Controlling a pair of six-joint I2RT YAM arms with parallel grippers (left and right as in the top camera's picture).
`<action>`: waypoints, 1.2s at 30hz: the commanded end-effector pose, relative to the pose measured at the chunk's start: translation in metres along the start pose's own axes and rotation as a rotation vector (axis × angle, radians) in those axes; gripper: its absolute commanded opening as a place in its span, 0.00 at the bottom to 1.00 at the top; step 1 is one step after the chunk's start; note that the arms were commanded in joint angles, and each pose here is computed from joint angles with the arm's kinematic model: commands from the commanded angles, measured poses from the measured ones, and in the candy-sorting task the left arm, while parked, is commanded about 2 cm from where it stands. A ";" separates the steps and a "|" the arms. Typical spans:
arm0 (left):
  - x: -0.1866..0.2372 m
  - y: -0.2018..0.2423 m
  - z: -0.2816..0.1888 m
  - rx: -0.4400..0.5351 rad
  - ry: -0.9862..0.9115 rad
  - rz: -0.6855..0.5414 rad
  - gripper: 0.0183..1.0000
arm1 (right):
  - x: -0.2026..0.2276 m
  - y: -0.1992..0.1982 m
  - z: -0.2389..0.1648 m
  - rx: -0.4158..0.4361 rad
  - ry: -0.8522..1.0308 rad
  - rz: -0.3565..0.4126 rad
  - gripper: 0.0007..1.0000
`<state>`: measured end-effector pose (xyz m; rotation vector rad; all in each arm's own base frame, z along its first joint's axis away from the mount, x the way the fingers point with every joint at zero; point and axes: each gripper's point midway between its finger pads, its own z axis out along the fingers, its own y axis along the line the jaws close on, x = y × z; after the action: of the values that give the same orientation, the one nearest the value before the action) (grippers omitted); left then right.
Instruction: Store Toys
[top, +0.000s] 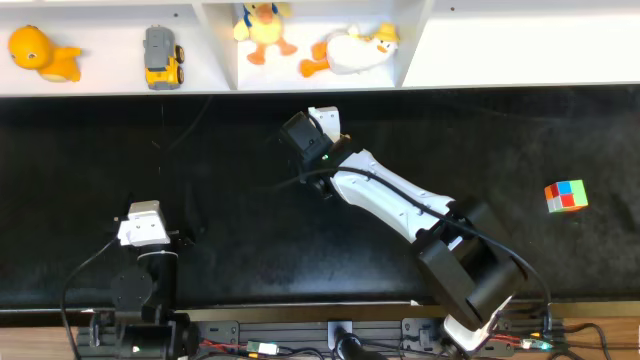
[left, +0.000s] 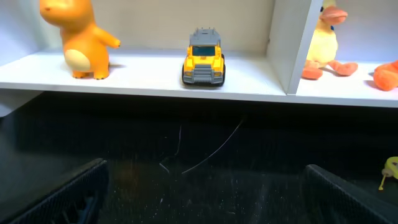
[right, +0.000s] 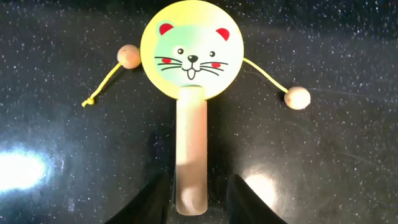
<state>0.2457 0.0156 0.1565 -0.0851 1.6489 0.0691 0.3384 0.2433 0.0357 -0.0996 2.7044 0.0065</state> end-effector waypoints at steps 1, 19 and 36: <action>-0.002 0.001 -0.001 -0.008 -0.010 0.022 1.00 | -0.009 0.004 0.001 0.001 -0.019 -0.002 0.39; -0.002 0.001 -0.001 -0.008 -0.010 0.022 1.00 | -0.012 0.005 0.004 0.001 -0.033 0.001 0.41; -0.002 0.001 -0.001 -0.008 -0.010 0.022 1.00 | -0.006 0.008 0.012 -0.002 -0.010 -0.002 0.21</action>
<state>0.2457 0.0156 0.1565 -0.0851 1.6489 0.0691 0.3419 0.2466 0.0256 -0.1066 2.7067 0.0029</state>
